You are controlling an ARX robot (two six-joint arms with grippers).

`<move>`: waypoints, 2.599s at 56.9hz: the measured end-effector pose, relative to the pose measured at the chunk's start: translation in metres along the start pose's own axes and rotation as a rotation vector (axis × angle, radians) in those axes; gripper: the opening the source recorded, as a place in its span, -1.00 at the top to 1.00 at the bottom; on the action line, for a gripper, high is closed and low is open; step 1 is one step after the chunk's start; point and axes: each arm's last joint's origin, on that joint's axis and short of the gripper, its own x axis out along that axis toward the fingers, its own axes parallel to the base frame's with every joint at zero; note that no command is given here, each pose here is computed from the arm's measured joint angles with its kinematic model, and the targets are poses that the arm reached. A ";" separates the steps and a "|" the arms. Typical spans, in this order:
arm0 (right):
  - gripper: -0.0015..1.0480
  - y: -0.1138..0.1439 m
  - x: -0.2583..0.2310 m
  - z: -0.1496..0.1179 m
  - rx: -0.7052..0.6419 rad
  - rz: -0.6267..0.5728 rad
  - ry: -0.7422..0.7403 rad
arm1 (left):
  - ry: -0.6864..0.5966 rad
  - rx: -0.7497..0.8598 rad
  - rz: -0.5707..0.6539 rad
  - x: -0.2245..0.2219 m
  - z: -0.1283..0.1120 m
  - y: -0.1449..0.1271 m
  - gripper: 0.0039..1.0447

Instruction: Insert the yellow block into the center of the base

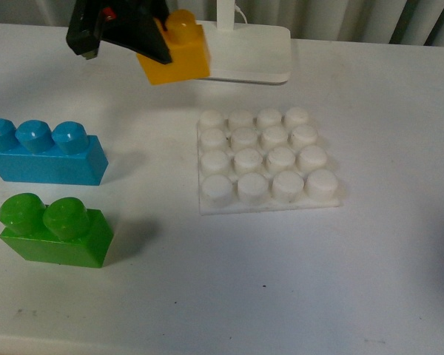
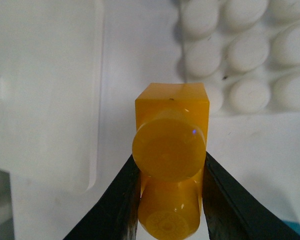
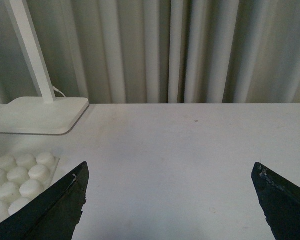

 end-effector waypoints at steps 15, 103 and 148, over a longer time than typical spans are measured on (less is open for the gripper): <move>-0.83 0.000 0.000 0.000 0.000 0.000 0.000 | -0.053 0.046 -0.087 0.014 0.035 -0.013 0.42; -0.83 0.000 0.000 0.000 0.000 0.000 0.000 | 0.186 0.179 -0.192 0.076 0.066 -0.006 0.43; -0.83 0.000 0.000 0.000 0.000 0.000 0.000 | -0.013 0.148 -0.014 0.051 0.068 -0.017 -0.87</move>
